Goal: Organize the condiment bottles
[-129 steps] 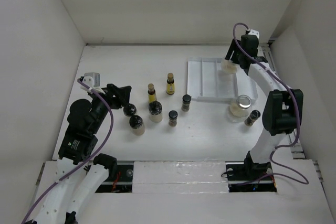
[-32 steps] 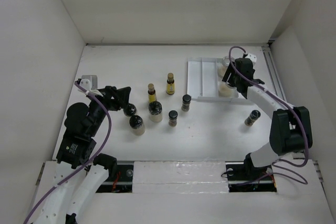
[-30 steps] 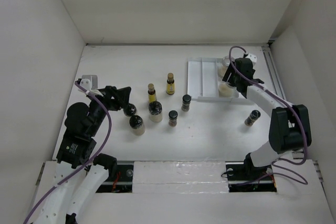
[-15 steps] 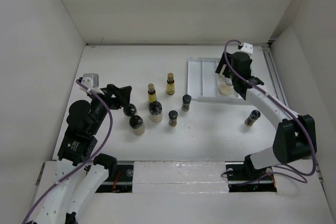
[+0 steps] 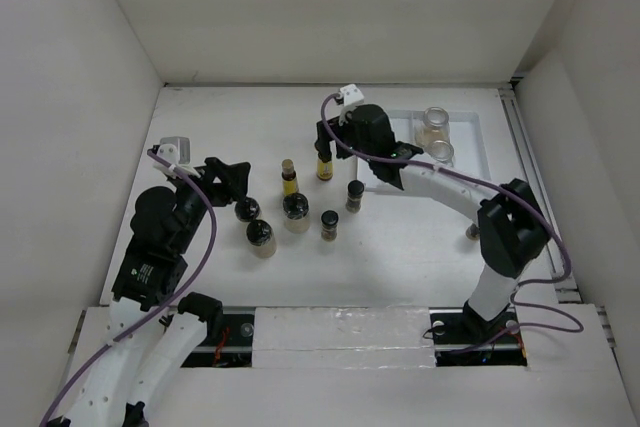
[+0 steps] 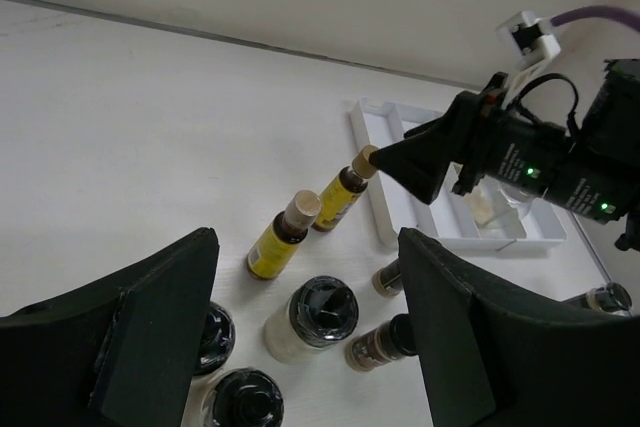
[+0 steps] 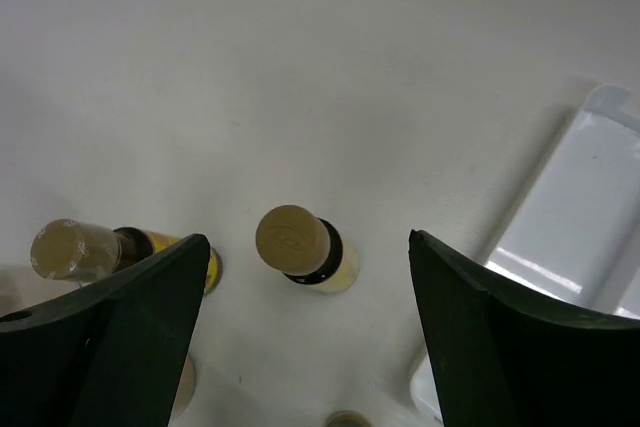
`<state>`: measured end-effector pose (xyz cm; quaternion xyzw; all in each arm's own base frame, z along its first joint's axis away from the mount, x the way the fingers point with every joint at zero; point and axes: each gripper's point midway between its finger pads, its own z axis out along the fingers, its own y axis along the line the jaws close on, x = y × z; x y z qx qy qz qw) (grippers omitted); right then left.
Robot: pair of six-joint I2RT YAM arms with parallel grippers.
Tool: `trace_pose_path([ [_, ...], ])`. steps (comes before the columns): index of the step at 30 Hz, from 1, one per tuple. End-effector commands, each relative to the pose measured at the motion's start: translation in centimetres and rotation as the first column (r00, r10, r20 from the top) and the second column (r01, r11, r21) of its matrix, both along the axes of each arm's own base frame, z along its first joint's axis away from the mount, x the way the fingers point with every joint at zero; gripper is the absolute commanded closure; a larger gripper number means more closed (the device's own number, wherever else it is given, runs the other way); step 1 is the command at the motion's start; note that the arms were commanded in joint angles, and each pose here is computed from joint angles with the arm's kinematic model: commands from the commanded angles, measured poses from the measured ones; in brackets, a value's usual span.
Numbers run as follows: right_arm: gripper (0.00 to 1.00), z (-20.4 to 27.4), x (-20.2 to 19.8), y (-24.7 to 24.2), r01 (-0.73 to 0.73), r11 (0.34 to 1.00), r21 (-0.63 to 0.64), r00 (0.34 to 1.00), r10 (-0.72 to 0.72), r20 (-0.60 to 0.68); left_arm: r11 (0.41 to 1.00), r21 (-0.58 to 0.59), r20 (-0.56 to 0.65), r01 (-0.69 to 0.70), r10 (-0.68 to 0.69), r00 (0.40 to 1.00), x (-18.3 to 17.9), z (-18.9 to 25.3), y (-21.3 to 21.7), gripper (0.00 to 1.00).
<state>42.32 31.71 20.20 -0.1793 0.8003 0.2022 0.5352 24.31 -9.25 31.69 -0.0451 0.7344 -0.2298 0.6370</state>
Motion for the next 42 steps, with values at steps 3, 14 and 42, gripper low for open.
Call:
trace_pose_path([
  [3, 0.14, 2.0, 0.3, 2.3, -0.042, 0.999, -0.021, 0.997, 0.044, 0.066, 1.0, -0.013, 0.034, -0.018, 0.019, 0.999, 0.4, 0.8, 0.2, 0.32],
  [14, 0.51, -2.3, 3.0, 2.9, 0.03, 0.995, -0.098, 1.0, -0.03, 0.001, 1.0, -0.005, 0.036, -0.005, 0.006, 0.999, 0.3, 0.8, 0.1, 0.32],
  [42, 0.83, 5.9, 13.3, -10.3, 0.334, 0.942, 0.027, 0.933, -0.335, 0.134, 1.0, -0.015, 0.067, -0.005, 0.006, 0.998, -0.3, 1.6, 0.3, 0.32],
])
